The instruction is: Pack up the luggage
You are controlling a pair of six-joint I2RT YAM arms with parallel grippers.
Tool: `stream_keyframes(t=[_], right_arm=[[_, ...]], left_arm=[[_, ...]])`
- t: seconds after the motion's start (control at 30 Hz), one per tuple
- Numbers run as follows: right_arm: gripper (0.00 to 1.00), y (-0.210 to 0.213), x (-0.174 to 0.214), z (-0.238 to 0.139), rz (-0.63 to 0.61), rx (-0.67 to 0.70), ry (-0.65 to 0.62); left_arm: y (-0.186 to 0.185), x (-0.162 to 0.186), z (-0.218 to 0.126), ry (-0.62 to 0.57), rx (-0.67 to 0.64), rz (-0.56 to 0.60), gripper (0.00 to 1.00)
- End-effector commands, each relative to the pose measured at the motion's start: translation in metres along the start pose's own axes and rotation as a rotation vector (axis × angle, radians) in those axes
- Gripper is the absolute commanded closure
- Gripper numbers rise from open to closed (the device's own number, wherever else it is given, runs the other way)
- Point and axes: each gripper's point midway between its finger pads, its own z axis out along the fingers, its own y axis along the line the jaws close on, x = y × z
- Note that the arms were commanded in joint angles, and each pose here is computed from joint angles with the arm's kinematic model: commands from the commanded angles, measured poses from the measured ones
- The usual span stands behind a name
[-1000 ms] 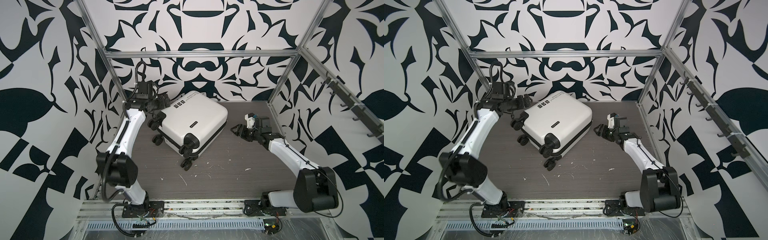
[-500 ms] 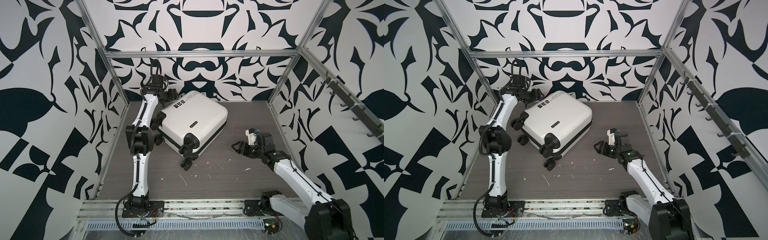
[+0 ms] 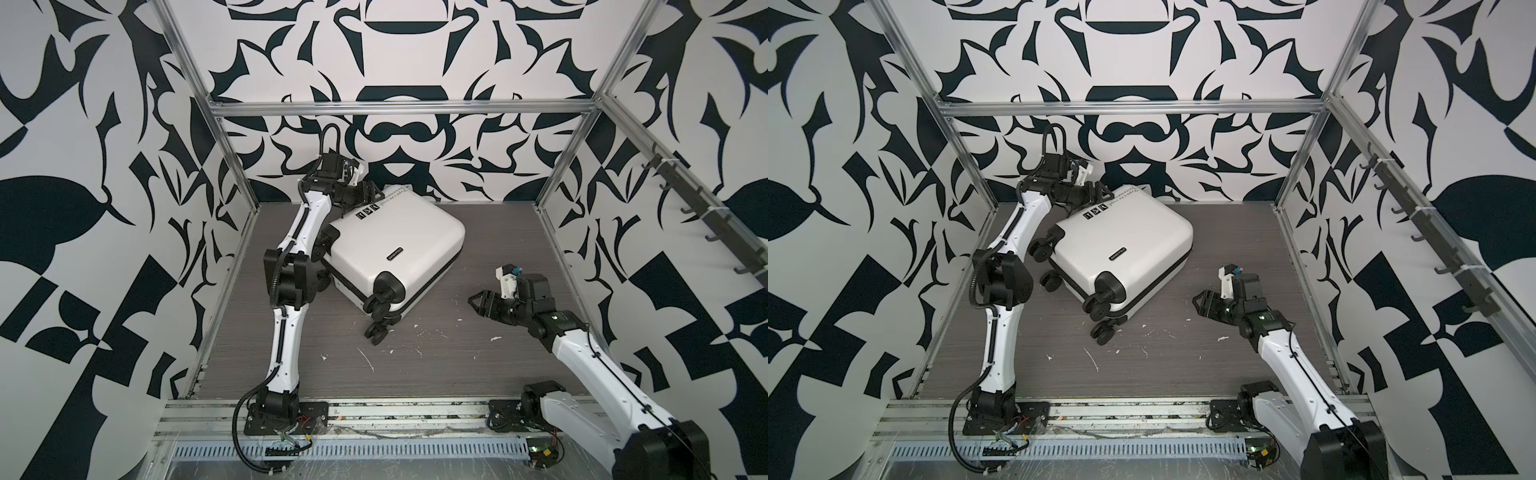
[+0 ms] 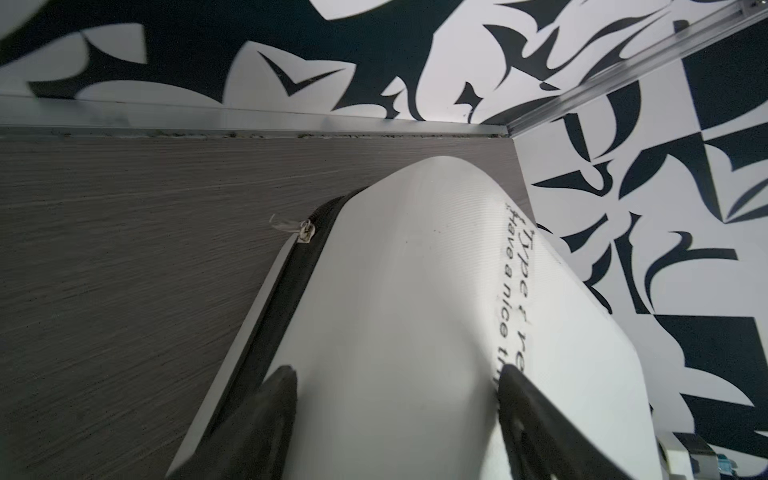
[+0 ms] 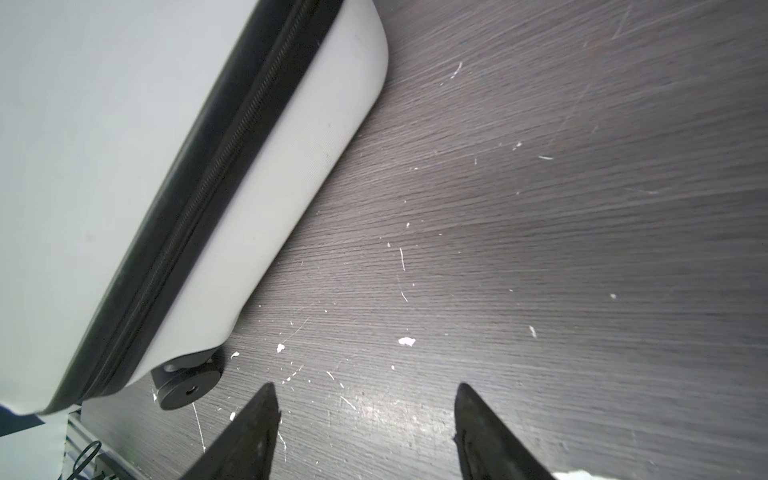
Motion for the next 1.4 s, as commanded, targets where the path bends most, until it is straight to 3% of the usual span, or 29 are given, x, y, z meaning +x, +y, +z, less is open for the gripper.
stream_keyframes(t=[0.0, 0.27, 0.37, 0.57, 0.67, 0.83, 0.93, 1.03, 1.13, 1.27, 1.37], right_arm=[[0.29, -0.006, -0.003, -0.006, -0.031, 0.032, -0.033], [0.24, -0.022, -0.015, -0.019, 0.002, 0.113, -0.066], [0.22, -0.028, -0.023, -0.028, 0.014, 0.135, -0.09], [0.17, -0.034, -0.035, -0.042, 0.076, 0.122, -0.138], [0.17, -0.038, -0.038, -0.044, 0.12, 0.13, -0.16], [0.15, -0.044, -0.049, -0.045, 0.191, 0.143, -0.204], [0.09, -0.053, -0.062, -0.048, 0.251, 0.19, -0.229], [0.05, -0.074, -0.073, -0.057, 0.366, 0.326, -0.243], [0.01, -0.082, -0.086, -0.063, 0.405, 0.389, -0.242], [0.01, -0.072, -0.109, -0.068, 0.37, 0.325, -0.328], [0.01, -0.063, -0.119, -0.071, 0.326, 0.272, -0.371]], left_arm=[[-0.036, 0.066, 0.043, 0.221, 0.128, -0.067, 0.23], [-0.106, 0.094, 0.056, 0.287, 0.264, 0.034, 0.22], [-0.13, 0.085, 0.043, 0.227, 0.256, 0.103, 0.21], [-0.15, 0.045, -0.03, 0.0, 0.038, 0.183, 0.23], [-0.173, 0.056, -0.074, -0.051, -0.061, 0.272, 0.25], [-0.237, 0.145, -0.109, -0.026, -0.098, 0.438, 0.25], [-0.262, 0.211, -0.12, 0.049, -0.082, 0.415, 0.25], [-0.29, 0.272, -0.118, 0.087, 0.006, 0.389, 0.26], [-0.309, 0.327, -0.11, 0.168, 0.06, 0.394, 0.27], [-0.29, 0.383, -0.088, 0.313, 0.001, 0.439, 0.26], [-0.266, 0.409, -0.07, 0.367, -0.015, 0.395, 0.26]])
